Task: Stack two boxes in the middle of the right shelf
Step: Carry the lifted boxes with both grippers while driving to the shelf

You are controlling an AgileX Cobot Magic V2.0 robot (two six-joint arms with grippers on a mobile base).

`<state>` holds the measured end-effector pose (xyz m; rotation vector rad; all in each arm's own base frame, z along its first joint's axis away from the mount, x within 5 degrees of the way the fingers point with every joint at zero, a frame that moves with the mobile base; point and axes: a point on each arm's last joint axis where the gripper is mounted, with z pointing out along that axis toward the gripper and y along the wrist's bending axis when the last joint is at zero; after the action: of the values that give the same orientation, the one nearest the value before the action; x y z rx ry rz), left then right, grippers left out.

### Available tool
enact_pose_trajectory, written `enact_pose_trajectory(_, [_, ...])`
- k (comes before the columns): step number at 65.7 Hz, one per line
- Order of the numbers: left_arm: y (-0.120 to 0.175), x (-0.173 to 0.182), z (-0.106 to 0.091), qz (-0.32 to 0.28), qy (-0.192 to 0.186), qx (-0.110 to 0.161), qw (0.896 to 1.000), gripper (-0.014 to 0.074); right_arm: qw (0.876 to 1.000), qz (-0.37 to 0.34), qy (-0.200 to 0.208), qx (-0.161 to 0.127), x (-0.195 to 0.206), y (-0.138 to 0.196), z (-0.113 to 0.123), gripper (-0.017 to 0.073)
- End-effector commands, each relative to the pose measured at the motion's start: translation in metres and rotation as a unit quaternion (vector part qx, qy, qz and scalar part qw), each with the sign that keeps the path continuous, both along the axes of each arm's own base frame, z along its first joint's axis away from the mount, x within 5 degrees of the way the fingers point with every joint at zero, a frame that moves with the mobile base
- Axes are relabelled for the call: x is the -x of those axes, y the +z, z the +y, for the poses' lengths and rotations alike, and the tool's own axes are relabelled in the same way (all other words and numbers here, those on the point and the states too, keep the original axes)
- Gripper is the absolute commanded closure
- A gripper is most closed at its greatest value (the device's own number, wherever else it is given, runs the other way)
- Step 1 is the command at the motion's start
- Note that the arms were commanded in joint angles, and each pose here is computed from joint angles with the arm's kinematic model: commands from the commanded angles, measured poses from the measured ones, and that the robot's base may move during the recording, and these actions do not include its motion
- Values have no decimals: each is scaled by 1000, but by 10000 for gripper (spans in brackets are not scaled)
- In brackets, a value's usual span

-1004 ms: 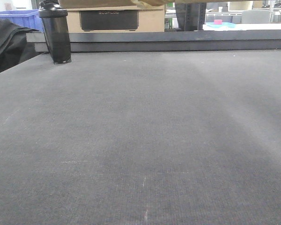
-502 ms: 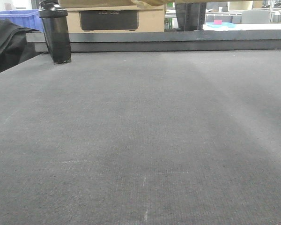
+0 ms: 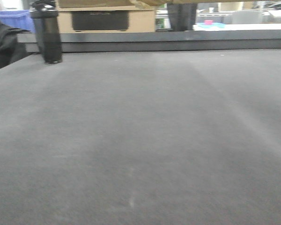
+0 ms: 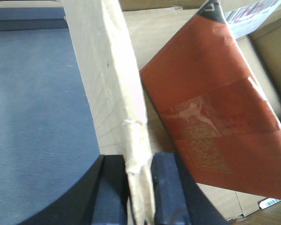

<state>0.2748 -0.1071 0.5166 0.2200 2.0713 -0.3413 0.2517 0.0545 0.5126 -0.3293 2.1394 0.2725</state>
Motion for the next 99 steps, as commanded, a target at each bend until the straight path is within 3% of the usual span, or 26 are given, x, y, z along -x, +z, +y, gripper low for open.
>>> enact_pose_trajectory(1, [12, 5, 4, -42, 1, 7, 999, 705, 999, -36, -14, 6, -3, 7, -4, 711])
enact_pose_trajectory(99, [12, 5, 4, -42, 1, 7, 999, 705, 999, -34, -14, 6, -9, 4, -4, 711])
